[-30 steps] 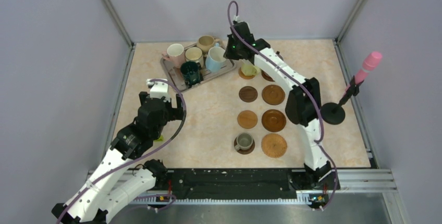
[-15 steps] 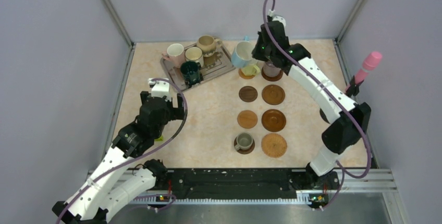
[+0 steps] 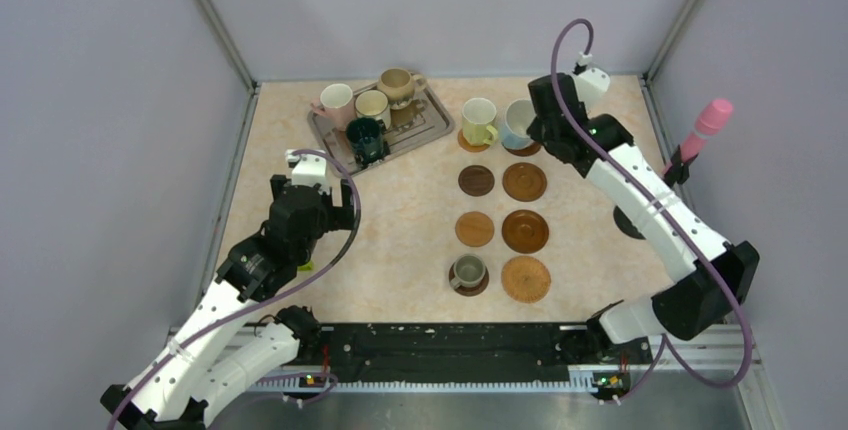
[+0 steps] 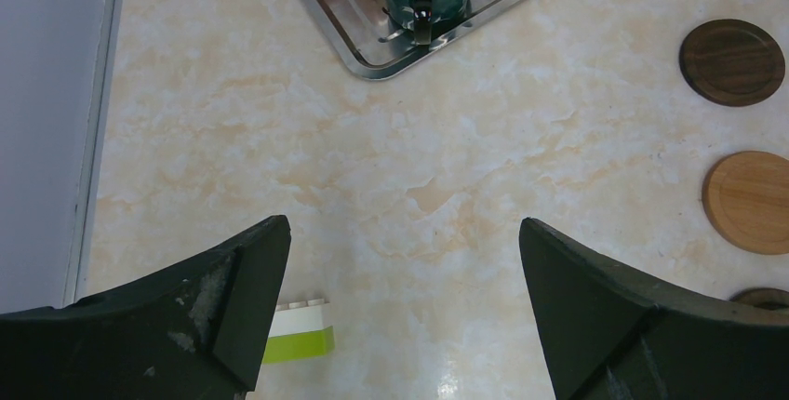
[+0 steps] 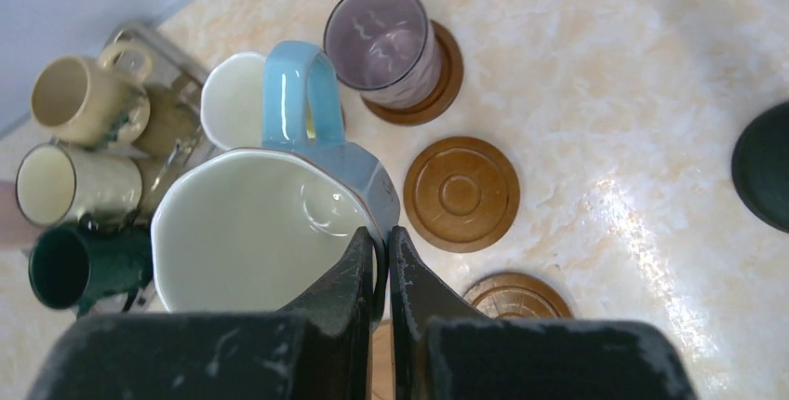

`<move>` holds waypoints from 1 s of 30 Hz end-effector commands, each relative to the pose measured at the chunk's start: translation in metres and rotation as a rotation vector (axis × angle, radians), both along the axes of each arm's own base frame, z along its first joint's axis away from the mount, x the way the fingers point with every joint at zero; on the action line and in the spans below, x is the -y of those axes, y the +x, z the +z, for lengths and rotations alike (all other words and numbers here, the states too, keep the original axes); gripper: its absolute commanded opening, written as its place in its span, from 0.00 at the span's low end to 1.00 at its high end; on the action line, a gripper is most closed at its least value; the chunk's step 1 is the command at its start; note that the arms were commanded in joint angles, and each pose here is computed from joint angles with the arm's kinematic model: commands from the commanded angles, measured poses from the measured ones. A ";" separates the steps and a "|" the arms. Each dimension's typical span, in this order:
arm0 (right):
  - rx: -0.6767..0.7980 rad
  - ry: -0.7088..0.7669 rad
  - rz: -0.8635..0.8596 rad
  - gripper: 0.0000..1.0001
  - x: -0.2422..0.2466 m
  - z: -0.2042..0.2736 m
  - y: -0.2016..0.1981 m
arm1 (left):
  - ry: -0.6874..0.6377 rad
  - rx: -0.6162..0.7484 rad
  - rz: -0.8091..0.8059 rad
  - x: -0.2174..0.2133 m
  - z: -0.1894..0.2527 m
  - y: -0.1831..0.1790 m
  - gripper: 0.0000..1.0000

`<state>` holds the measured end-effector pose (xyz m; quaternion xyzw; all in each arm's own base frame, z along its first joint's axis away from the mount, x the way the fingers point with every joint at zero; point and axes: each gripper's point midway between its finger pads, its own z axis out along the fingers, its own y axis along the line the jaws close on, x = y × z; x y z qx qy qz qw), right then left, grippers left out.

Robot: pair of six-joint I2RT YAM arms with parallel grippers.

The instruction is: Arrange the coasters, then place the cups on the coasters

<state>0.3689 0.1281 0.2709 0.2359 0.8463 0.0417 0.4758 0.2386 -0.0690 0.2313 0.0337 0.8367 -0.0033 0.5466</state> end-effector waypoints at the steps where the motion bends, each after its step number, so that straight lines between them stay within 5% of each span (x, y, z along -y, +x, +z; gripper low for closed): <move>1: 0.122 0.106 -0.207 0.00 0.026 0.026 0.005 | -0.020 0.038 0.008 0.002 0.008 0.006 0.99; 15: -0.049 0.123 -0.405 0.00 0.045 -0.071 0.007 | -0.020 0.041 0.014 0.000 0.009 0.004 0.99; 30: -0.108 0.087 -0.439 0.00 0.044 -0.103 0.016 | -0.021 0.044 0.016 0.000 0.009 0.004 0.99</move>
